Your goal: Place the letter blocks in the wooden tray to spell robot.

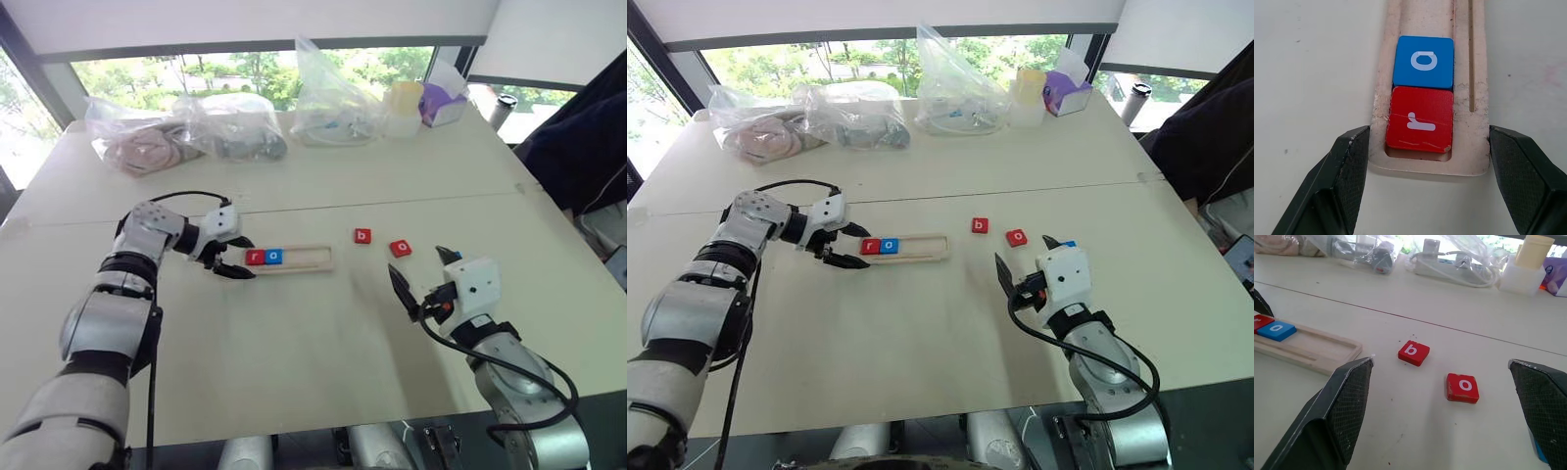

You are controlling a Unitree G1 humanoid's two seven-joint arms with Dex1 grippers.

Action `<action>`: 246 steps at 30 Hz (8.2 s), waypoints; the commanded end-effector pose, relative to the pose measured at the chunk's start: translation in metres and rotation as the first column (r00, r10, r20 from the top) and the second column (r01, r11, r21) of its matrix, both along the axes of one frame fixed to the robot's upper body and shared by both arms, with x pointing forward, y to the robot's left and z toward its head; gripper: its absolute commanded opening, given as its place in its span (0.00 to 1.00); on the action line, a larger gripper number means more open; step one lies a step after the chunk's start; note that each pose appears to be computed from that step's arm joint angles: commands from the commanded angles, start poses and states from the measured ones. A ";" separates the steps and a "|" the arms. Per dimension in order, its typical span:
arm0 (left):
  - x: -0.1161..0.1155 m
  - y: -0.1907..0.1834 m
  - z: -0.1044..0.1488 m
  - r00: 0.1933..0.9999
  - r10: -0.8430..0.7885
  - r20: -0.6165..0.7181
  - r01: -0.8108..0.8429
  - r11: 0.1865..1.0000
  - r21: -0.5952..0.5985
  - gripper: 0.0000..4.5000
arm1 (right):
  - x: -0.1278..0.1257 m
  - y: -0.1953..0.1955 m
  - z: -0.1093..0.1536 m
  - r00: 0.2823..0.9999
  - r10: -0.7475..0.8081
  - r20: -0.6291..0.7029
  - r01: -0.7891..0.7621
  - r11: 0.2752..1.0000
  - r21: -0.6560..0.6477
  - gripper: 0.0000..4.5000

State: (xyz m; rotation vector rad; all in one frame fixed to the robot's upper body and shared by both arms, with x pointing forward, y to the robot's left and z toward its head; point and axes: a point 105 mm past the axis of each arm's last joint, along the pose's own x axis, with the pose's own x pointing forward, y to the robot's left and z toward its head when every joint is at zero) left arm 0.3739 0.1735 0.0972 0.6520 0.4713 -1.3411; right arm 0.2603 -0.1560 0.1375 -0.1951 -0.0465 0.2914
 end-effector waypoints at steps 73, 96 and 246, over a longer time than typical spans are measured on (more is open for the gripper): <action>-0.111 -0.050 -0.050 0.997 0.058 -0.045 -0.055 0.996 0.066 1.00 | 0.011 0.022 0.010 0.996 0.078 0.047 -0.079 0.997 0.020 1.00; -0.109 0.032 0.041 0.976 0.213 -0.037 -0.215 0.942 -0.257 1.00 | 0.049 0.034 0.004 0.988 0.111 -0.107 -0.108 0.994 0.030 1.00; -0.132 -0.036 0.065 0.998 -0.038 0.043 0.054 0.872 -0.486 1.00 | 0.012 0.084 -0.013 0.492 0.747 -0.448 -0.870 0.417 -0.261 0.26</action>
